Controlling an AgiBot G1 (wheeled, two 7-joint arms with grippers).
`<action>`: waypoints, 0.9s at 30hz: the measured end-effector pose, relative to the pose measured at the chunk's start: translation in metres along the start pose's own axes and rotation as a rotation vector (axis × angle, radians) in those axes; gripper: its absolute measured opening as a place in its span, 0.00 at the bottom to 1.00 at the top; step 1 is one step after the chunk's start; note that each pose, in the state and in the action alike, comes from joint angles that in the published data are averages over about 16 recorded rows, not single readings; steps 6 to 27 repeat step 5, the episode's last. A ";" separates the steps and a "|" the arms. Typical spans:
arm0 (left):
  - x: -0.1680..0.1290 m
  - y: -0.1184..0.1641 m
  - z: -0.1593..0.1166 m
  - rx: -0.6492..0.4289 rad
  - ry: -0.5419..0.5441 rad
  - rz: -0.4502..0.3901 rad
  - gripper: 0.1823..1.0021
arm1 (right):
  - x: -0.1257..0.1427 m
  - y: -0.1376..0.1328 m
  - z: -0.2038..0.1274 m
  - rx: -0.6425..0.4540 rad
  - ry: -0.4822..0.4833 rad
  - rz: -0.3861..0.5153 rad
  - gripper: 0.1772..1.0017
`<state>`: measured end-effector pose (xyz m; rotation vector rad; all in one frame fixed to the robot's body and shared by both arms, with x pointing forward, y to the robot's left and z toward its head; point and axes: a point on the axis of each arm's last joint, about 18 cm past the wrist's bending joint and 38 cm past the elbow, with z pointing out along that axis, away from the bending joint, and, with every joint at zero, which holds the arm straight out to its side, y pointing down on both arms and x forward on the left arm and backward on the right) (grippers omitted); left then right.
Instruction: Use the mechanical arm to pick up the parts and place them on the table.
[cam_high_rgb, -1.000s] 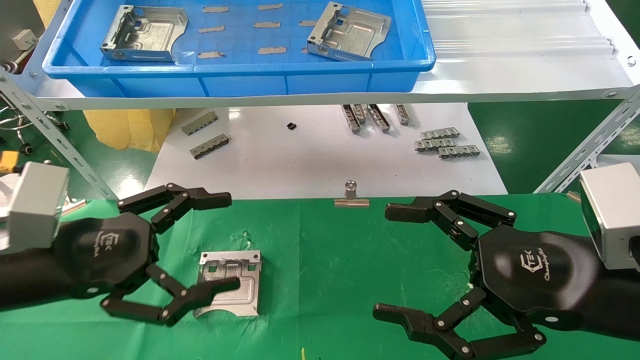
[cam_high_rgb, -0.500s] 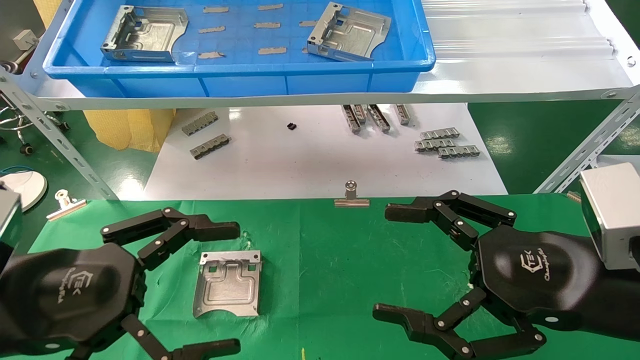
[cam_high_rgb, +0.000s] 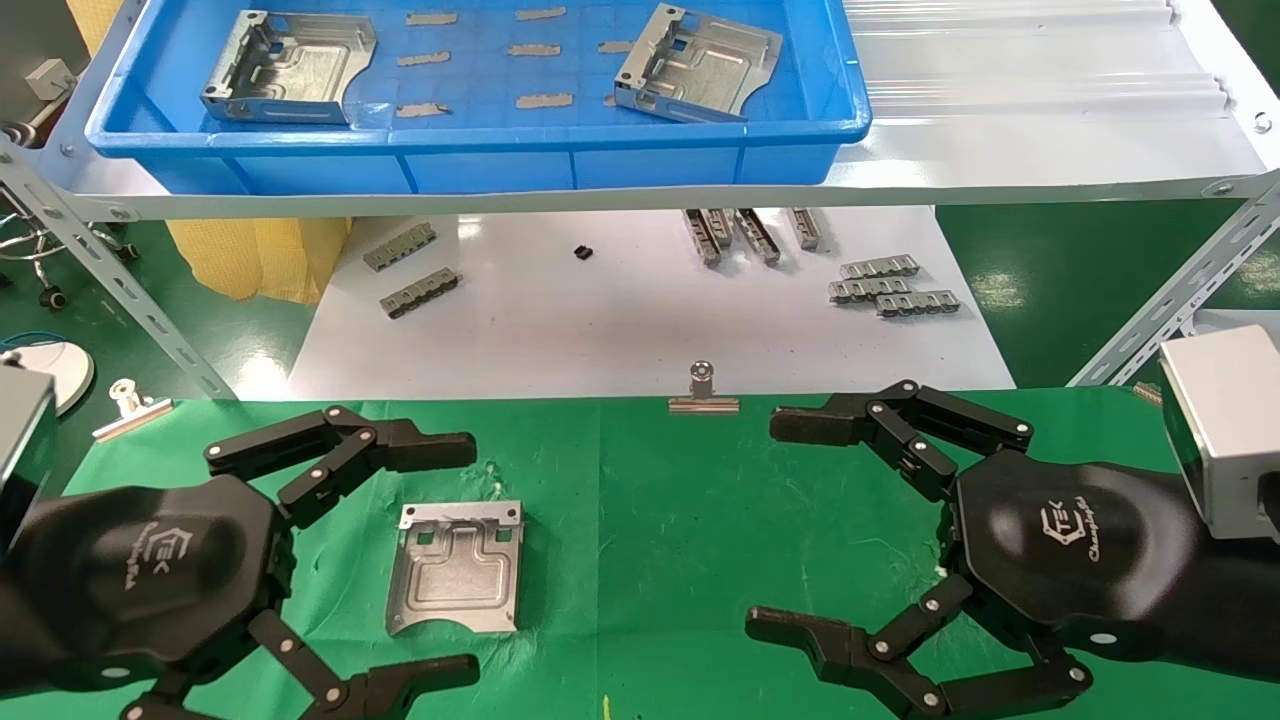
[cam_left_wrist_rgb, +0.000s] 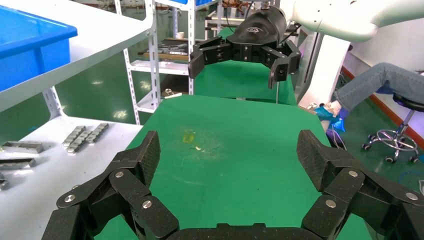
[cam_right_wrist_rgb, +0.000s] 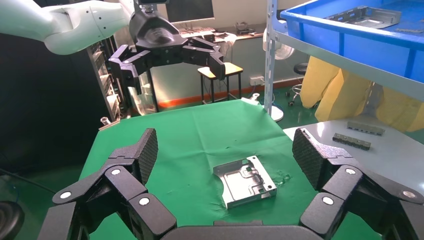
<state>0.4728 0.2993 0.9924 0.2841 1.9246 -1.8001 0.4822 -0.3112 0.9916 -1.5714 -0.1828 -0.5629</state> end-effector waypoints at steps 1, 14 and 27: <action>0.000 0.000 0.000 0.000 0.000 0.000 1.00 | 0.000 0.000 0.000 0.000 0.000 0.000 1.00; -0.001 0.000 0.000 0.000 -0.001 0.000 1.00 | 0.000 0.000 0.000 0.000 0.000 0.000 1.00; -0.001 0.000 0.000 0.000 -0.001 0.000 1.00 | 0.000 0.000 0.000 0.000 0.000 0.000 1.00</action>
